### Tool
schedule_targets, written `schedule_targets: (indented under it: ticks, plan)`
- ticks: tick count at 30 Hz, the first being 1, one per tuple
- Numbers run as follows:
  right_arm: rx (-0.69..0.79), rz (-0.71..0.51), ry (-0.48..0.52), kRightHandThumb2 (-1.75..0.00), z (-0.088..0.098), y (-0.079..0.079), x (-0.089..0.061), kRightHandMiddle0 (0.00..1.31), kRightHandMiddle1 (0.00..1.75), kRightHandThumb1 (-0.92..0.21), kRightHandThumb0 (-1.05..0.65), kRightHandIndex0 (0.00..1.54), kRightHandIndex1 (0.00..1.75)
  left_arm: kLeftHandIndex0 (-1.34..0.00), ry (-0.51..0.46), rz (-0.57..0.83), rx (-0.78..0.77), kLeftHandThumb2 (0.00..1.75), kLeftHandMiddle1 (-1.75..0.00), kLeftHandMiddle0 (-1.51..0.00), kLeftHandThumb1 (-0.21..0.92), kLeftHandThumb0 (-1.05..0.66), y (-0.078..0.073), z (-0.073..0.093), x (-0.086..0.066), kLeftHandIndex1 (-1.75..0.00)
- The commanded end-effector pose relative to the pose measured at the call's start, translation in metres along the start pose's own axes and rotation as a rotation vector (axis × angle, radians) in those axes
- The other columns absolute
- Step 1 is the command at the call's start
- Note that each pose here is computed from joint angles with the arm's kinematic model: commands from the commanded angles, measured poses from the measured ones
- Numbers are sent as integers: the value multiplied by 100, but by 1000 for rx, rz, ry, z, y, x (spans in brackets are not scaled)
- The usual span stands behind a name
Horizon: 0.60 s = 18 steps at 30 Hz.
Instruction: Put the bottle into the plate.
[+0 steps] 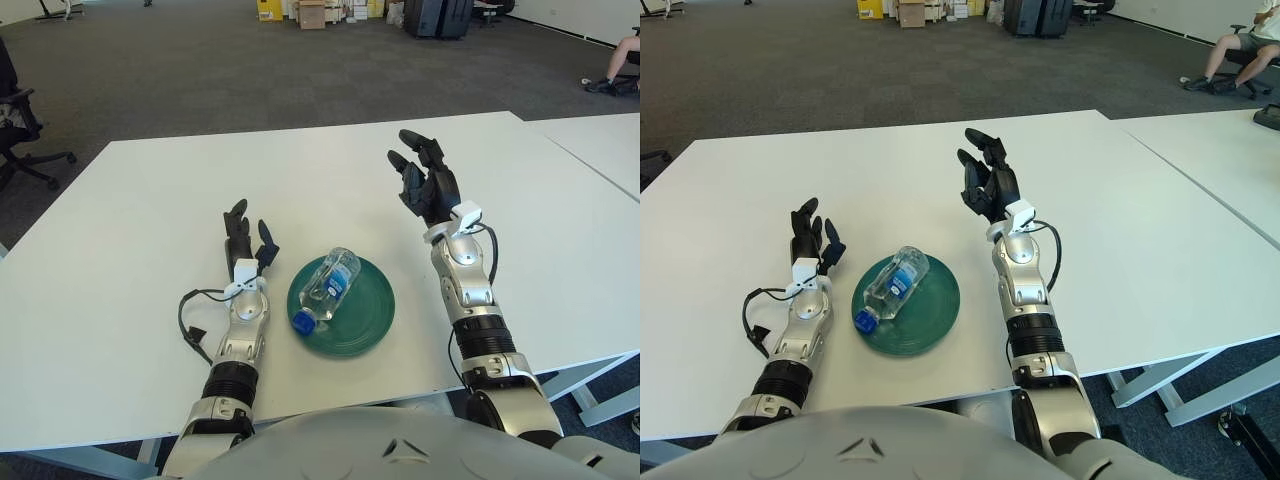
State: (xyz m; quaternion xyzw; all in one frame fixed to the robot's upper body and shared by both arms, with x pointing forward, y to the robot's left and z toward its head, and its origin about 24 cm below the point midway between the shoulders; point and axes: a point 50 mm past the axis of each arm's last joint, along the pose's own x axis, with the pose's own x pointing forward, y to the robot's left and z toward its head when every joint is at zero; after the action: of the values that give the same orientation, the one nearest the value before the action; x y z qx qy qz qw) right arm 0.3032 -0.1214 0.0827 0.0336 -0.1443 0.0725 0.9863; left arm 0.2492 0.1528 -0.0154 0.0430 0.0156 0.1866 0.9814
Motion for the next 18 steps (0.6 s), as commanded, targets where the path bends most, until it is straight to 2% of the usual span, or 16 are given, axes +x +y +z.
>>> schedule_targets:
  ticks: [1,18]
  plan:
    - [11,4,-16,-79,4,2,4,0,71,-92,-62,45,11,0,-19,-4,5,90,0,-36,92,-83,2,4,5,-77]
    - [12,5,-17,-79,4,6,4,0,71,-92,-62,45,11,0,-37,-5,24,91,0,-36,92,-83,3,10,5,-75]
